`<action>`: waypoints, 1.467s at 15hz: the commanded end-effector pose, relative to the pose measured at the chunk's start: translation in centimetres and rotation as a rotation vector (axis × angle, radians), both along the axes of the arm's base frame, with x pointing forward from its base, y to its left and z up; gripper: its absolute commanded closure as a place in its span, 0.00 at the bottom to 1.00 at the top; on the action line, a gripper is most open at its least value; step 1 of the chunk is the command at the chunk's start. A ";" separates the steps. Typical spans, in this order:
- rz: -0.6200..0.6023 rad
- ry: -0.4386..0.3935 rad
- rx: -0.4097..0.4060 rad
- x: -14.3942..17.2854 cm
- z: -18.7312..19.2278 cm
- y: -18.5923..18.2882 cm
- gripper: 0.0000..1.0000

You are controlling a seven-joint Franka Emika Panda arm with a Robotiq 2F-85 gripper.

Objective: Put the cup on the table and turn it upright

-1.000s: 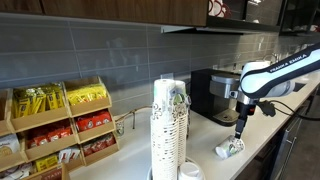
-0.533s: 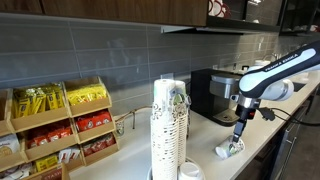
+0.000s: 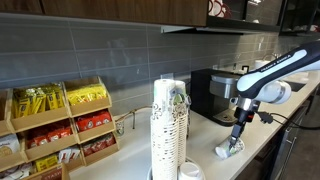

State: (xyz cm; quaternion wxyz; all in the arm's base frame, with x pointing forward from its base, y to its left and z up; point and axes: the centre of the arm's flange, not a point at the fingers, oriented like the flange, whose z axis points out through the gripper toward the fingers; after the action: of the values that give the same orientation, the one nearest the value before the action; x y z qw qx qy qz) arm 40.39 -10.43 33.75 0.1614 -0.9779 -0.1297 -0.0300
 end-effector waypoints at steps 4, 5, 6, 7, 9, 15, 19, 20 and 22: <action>0.003 -0.048 0.084 -0.2 0.1 0.0 0.69; 0.008 -0.059 0.090 -0.2 0.5 0.2 0.78; 0.015 -0.068 0.090 -0.1 0.9 0.4 0.84; 0.029 -0.084 0.085 0.0 1.5 0.7 0.92; 0.054 -0.102 0.058 0.1 2.7 1.5 0.94; 0.202 -0.113 -0.209 0.5 5.0 5.2 0.91; 0.270 -0.127 -0.391 0.7 4.7 7.0 0.91; 0.277 -0.130 -0.417 0.8 4.6 7.3 0.92; 0.291 -0.137 -0.470 0.9 4.6 7.7 0.91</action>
State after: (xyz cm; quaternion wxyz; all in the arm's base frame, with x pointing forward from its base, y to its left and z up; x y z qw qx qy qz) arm 42.05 -3.24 38.86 -0.0353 -0.9590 -0.2783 -0.0414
